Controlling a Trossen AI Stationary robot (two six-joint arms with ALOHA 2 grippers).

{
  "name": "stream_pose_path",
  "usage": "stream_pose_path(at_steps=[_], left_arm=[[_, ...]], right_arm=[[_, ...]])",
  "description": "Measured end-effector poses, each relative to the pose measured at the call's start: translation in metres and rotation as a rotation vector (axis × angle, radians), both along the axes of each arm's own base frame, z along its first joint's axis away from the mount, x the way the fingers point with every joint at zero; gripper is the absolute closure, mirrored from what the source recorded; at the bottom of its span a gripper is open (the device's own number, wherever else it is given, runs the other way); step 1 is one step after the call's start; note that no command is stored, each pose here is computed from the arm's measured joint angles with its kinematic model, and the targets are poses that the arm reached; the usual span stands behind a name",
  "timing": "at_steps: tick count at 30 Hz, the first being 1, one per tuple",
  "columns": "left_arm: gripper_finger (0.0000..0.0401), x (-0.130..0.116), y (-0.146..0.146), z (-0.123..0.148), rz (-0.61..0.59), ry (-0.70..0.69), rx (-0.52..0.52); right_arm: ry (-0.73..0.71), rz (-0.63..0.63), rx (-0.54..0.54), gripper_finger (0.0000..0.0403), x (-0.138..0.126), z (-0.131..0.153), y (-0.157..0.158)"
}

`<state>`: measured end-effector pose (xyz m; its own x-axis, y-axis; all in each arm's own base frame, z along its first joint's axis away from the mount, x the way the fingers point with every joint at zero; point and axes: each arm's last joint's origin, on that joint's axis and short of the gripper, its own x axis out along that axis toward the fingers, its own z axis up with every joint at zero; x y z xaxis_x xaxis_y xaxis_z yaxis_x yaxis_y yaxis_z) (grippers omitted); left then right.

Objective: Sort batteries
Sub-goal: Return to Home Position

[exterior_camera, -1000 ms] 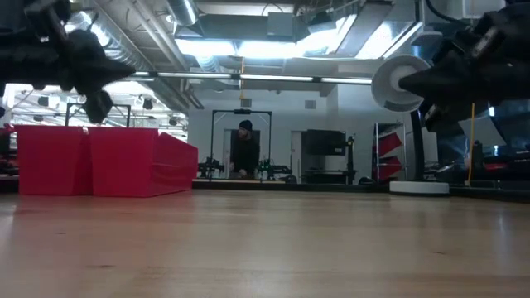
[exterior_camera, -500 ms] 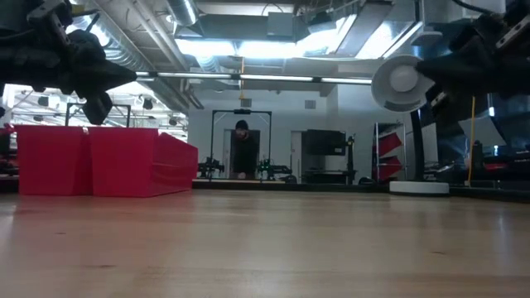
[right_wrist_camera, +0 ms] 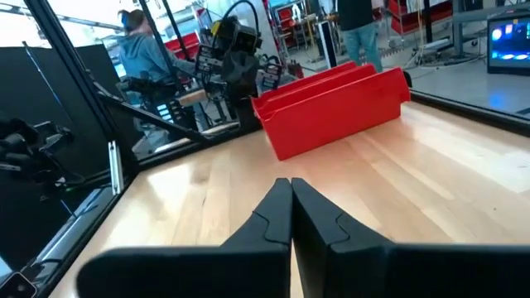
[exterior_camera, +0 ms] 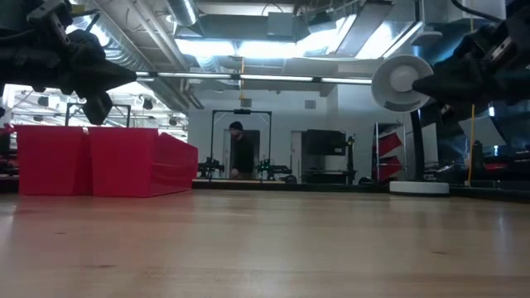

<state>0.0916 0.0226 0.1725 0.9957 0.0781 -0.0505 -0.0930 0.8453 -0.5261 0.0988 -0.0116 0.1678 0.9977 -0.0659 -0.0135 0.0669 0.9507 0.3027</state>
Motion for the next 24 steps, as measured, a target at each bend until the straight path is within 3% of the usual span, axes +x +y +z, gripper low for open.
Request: stream_pose_path(at_steps=[24], left_arm=[[0.0401, 0.0, 0.0, -0.0001, 0.0, 0.0, 0.0]], right_arm=[[0.01, 0.006, 0.003, 0.04, 0.0002, -0.0009, 0.0002]])
